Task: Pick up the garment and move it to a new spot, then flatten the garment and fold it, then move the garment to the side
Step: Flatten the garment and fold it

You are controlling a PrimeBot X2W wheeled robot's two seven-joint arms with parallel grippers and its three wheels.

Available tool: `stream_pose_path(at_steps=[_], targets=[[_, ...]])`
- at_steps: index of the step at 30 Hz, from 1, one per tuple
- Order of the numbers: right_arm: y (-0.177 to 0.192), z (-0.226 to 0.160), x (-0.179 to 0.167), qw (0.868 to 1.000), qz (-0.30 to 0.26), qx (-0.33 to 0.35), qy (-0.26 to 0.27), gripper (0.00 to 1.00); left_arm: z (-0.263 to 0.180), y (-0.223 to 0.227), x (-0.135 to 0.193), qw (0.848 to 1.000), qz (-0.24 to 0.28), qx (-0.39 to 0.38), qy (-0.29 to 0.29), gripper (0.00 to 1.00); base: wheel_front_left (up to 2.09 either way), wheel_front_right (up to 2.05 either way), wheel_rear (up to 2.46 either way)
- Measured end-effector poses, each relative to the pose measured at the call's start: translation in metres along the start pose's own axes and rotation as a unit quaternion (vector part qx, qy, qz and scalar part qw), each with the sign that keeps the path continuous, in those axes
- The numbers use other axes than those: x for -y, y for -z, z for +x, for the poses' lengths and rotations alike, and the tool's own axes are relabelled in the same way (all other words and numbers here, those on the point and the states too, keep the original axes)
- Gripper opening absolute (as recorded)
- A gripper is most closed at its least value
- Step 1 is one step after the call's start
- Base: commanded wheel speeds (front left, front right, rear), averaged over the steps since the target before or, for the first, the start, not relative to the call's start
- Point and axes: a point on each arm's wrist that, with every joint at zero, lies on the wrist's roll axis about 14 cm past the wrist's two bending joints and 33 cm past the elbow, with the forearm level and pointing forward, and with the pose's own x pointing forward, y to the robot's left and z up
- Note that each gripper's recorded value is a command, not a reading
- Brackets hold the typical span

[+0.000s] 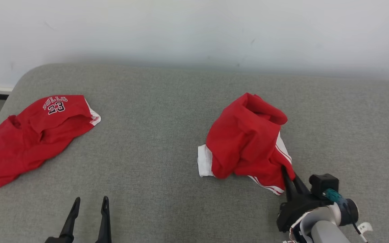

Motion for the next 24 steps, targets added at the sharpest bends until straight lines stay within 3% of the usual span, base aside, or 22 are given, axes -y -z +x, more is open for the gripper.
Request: stream_pose_path(at_steps=[11,18,23,24], targets=[[-0.037,-0.063,0.048,0.992,0.004,0.102,0.078,0.00,-0.001,-0.003,0.024,0.999,-0.003,0.006,0.036,1.00,0.00,0.00,0.00],[-0.001,-0.116,0.077,0.988,0.022,0.073,0.135,0.00,0.004,-0.003,0.035,0.999,-0.004,0.006,0.054,1.00,0.00,0.00,0.00],[0.024,-0.132,0.078,0.988,0.037,0.040,0.145,0.00,0.006,-0.001,0.036,0.998,-0.005,0.003,0.056,1.00,0.00,0.00,0.00],[0.023,-0.132,0.078,0.988,0.037,0.042,0.145,0.36,0.006,0.000,0.036,0.998,-0.005,0.002,0.056,1.00,0.00,0.00,0.00]])
